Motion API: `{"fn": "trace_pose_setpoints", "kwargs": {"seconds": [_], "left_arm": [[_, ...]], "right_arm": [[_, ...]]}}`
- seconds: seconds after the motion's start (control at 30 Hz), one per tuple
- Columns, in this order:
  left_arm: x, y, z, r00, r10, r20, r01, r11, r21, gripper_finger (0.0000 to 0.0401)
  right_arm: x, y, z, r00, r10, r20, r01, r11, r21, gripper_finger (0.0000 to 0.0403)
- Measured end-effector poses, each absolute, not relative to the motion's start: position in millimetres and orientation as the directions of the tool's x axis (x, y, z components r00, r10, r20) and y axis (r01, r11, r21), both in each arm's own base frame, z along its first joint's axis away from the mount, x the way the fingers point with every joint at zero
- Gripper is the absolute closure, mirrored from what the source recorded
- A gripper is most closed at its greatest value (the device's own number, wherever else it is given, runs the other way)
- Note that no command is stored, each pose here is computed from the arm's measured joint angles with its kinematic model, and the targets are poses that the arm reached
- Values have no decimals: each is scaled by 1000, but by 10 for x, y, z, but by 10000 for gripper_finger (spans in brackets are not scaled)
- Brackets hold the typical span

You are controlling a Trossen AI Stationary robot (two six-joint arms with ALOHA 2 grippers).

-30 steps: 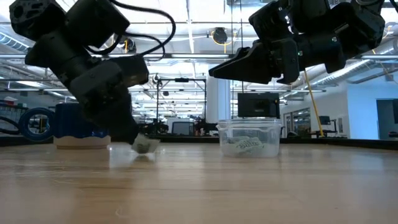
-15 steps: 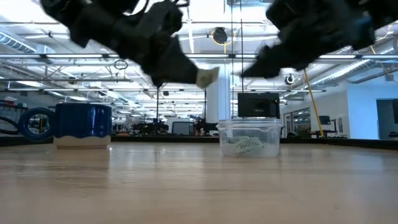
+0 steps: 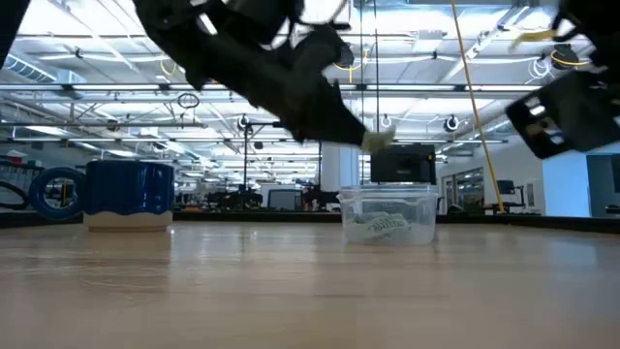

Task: Pick and place Stevia / Truvia into bins
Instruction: Put the stevia packet into the transparent container, then put the truvia packet into the transparent container

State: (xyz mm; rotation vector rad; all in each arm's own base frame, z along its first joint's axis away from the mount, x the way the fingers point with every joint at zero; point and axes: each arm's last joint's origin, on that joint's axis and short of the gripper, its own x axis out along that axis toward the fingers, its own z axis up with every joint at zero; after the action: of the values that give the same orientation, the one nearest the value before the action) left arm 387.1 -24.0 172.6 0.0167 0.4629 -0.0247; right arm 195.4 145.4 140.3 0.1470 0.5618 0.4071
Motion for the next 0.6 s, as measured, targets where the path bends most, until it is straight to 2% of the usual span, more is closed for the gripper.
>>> {"fn": "trace_pose_setpoints", "kwargs": {"seconds": [0.2,0.3,0.47,0.6], "left_arm": [[4131,-243,1542,859,-33,-511,42,999,6,337],[4201,-248,1546,830,-24,-557,37,999,11,314],[4235,-282,1726,849,-21,-528,35,999,17,290],[4215,-327,1897,872,-33,-488,47,999,16,286]], "right_arm": [[1975,1787,1204,767,439,-468,-347,897,272,206],[2061,1967,1092,743,443,-503,-368,897,247,206],[2185,2255,1032,721,462,-517,-416,884,210,206],[2155,2367,1041,720,395,-570,-392,910,134,206]]}}
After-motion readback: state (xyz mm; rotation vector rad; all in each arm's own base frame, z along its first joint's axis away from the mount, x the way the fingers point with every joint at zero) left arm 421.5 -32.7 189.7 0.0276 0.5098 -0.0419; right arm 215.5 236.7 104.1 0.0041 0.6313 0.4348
